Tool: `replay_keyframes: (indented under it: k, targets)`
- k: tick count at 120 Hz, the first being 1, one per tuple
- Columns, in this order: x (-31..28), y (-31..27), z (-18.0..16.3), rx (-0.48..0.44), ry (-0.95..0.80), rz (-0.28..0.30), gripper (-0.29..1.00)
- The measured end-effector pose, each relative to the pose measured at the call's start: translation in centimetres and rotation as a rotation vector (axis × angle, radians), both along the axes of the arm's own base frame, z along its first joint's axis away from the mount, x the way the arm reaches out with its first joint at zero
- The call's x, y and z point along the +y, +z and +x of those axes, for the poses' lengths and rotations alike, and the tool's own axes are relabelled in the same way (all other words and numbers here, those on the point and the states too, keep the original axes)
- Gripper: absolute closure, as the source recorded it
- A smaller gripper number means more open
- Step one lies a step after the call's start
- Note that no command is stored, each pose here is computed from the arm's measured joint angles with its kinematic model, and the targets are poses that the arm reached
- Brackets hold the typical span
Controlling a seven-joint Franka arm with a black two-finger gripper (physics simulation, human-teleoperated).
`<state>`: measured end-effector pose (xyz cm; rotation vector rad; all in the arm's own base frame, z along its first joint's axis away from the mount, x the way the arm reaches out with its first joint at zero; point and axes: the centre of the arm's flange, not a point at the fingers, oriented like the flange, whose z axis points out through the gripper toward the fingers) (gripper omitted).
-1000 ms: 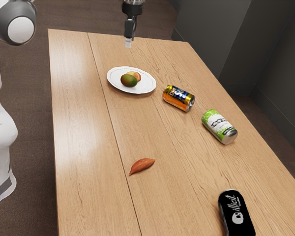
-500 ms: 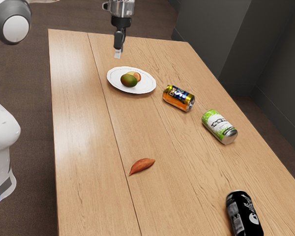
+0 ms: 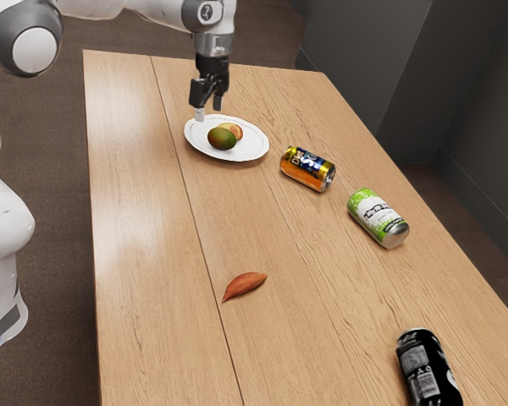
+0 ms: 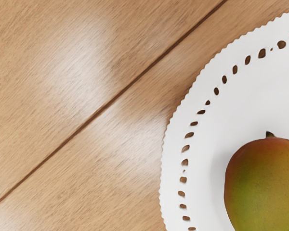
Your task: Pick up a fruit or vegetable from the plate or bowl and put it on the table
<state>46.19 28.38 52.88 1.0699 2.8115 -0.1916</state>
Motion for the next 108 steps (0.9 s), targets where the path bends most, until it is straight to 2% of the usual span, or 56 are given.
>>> replay_keyframes:
  k: [42, 108]
  targets:
    - [1.2, -2.7, 1.4, -0.055, -0.137, 0.003, 0.00]
    - [3.3, -4.2, 2.2, -0.078, -0.266, 0.018, 0.00]
